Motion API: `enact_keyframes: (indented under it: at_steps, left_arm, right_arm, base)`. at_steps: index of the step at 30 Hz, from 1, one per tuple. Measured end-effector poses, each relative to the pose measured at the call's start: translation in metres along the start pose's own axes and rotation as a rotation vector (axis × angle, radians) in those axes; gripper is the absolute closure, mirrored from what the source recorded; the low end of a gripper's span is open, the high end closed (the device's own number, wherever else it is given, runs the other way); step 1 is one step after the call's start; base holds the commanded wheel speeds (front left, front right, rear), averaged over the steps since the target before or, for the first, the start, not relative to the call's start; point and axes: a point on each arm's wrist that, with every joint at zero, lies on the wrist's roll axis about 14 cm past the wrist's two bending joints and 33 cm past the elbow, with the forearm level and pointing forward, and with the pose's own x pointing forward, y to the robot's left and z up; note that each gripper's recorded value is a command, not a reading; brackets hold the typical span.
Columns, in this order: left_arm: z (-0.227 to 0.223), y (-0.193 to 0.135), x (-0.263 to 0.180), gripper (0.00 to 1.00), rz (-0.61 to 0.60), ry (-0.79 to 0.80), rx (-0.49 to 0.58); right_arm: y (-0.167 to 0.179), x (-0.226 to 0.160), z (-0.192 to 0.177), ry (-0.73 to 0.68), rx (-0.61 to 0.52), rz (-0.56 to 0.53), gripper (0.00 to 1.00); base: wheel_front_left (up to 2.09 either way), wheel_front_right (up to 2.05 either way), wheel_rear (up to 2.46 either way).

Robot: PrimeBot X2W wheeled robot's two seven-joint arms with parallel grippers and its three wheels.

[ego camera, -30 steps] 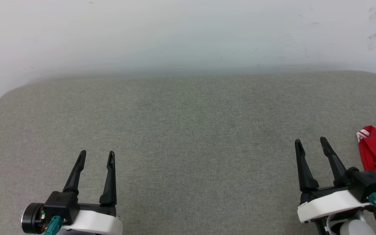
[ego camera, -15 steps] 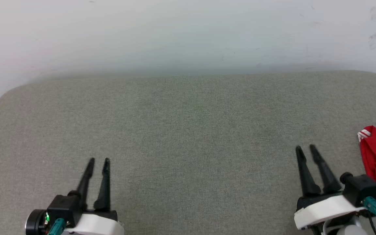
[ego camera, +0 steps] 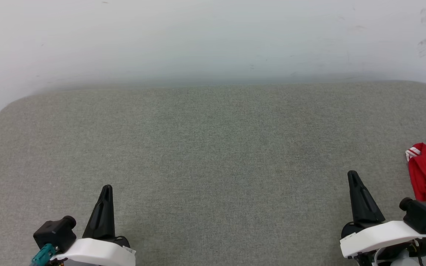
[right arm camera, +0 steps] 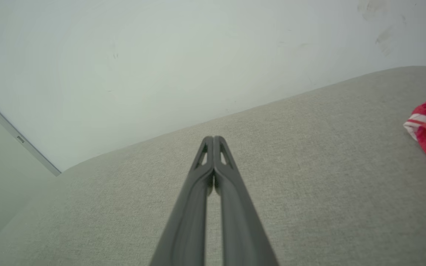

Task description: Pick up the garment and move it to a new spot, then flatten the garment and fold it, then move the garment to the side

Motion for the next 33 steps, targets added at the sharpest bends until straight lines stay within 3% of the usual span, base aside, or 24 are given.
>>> enact_keyframes:
  at_steps: [33]
  left_arm:
    - [-0.010,0.017,0.007,1.00,0.093,0.056,-0.517]
  right_arm:
    - [-0.018,0.002,-0.004,0.032,0.484,-0.095,1.00]
  base:
    - [0.00,0.00,0.00]
